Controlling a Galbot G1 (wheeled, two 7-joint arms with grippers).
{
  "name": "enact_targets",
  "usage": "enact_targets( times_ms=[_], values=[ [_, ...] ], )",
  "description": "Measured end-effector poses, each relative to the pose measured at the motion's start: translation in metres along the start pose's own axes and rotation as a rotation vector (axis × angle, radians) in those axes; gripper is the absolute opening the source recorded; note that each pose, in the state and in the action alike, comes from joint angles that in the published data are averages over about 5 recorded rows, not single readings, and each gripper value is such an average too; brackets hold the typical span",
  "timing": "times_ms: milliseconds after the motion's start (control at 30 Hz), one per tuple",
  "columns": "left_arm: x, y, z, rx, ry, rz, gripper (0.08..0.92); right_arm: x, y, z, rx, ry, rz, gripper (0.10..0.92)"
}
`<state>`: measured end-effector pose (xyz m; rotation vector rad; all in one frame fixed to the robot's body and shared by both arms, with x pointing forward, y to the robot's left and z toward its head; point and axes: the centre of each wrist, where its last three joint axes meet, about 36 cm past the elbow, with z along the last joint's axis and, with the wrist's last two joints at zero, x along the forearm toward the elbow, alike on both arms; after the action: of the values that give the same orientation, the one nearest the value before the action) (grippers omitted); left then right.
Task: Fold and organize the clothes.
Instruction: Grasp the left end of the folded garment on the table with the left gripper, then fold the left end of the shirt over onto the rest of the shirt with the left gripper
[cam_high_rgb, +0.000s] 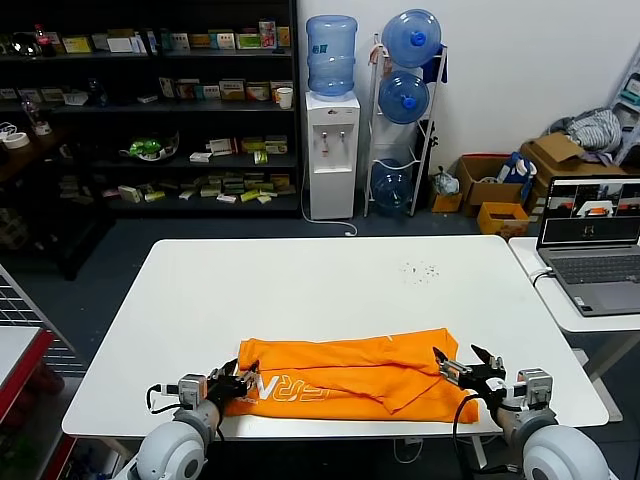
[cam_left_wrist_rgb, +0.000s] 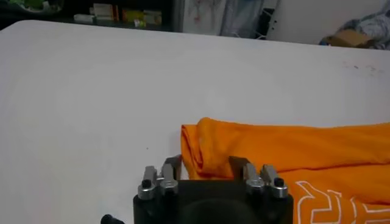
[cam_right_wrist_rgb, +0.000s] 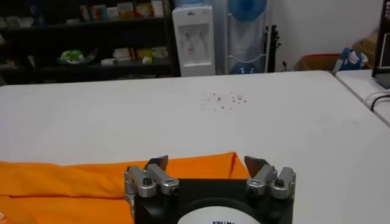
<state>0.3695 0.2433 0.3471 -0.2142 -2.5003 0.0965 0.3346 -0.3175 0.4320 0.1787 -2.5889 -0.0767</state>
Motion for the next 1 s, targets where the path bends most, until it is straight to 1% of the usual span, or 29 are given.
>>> enact_targets(
  times_ms=[333,433,533,667,800,900,1000],
  values=[
    [0.002,-0.002,0.006,0.003,0.016,0.004,0.198,0.000,0.000,0.001,-0.004,-0.001,0.000,0.823],
    [0.003,-0.002,0.007,0.005,0.017,0.005,0.132,0.000,0.000,0.001,-0.006,-0.002,0.000,0.823],
    [0.003,-0.003,0.005,0.007,0.013,0.005,0.114,0.000,0.001,0.001,-0.007,-0.004,-0.001,0.823],
    [0.005,-0.002,-0.001,0.003,0.004,0.005,0.114,0.000,0.001,0.000,-0.006,-0.010,-0.003,0.823],
    [0.008,0.002,-0.012,-0.015,-0.018,0.004,0.114,-0.001,0.003,-0.002,-0.005,-0.018,-0.008,0.823],
    [0.013,0.009,-0.022,-0.036,-0.037,-0.001,0.114,-0.003,0.005,-0.004,-0.002,-0.026,-0.013,0.823],
    [0.020,0.021,-0.031,-0.061,-0.044,-0.019,0.114,-0.005,0.006,-0.005,-0.001,-0.034,-0.020,0.823]
  ],
)
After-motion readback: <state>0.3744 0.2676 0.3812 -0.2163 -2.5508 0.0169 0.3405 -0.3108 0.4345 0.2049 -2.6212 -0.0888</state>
